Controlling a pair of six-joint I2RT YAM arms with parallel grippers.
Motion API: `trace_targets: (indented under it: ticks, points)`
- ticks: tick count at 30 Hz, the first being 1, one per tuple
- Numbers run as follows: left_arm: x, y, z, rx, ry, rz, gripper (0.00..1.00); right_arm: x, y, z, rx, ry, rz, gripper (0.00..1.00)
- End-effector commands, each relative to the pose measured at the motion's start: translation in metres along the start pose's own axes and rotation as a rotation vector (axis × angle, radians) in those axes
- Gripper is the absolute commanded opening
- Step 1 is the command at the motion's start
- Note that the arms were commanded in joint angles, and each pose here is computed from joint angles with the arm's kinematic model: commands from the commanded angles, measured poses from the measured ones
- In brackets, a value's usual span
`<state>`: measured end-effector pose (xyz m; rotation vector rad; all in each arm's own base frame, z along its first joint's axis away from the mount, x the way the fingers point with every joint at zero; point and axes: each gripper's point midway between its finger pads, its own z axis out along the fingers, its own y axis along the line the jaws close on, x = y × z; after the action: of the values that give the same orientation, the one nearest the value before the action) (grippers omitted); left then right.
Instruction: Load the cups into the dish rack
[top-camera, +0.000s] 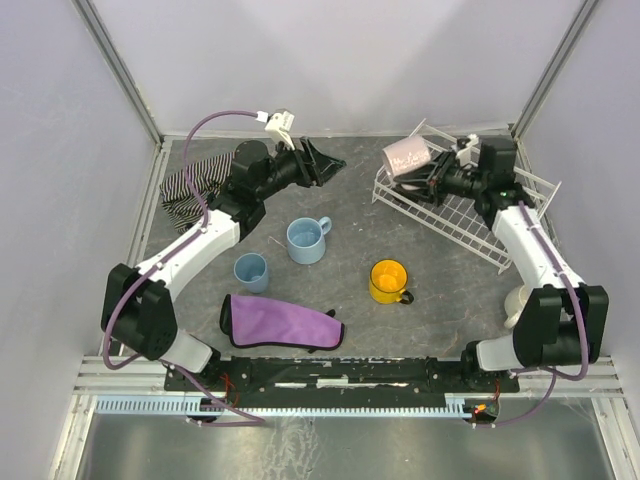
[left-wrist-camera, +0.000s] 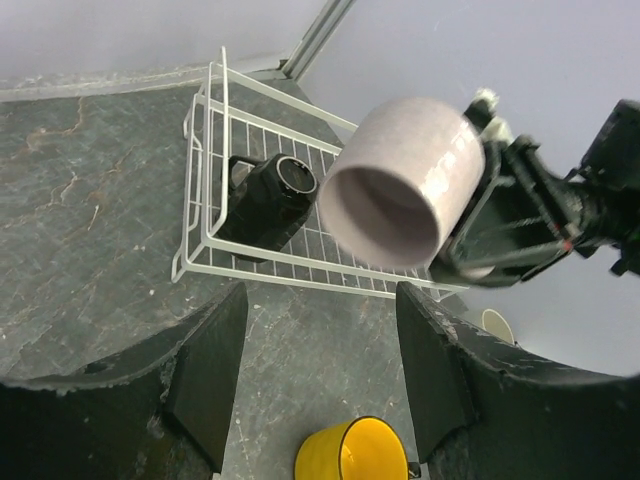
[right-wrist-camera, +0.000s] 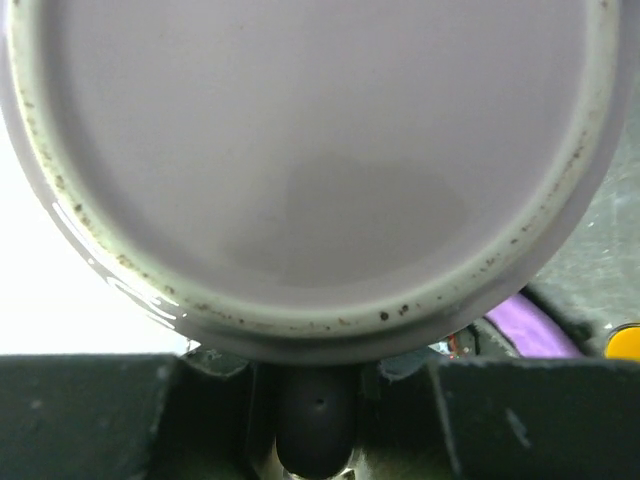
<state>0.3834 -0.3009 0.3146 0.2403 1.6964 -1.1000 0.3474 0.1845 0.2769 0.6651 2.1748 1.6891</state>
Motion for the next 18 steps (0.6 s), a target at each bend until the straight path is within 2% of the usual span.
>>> trace_targets:
  ticks: [1, 6, 13, 18]
  points:
    - [-0.018, -0.011, -0.012, 0.011, -0.039, 0.008, 0.67, -0.017, 0.041, -0.024, -0.008, -0.045, -0.313, 0.01]
    - [-0.007, -0.006, -0.012, -0.009, 0.006, 0.001, 0.67, -0.05, 0.032, -0.034, 0.144, -0.097, -0.397, 0.01]
    - [0.009, 0.005, -0.012, -0.04, 0.057, -0.009, 0.66, -0.113, 0.014, -0.055, 0.506, -0.185, -0.622, 0.01]
    - [0.013, 0.01, -0.012, -0.056, 0.08, 0.006, 0.66, -0.15, 0.02, -0.06, 0.601, -0.256, -0.699, 0.01]
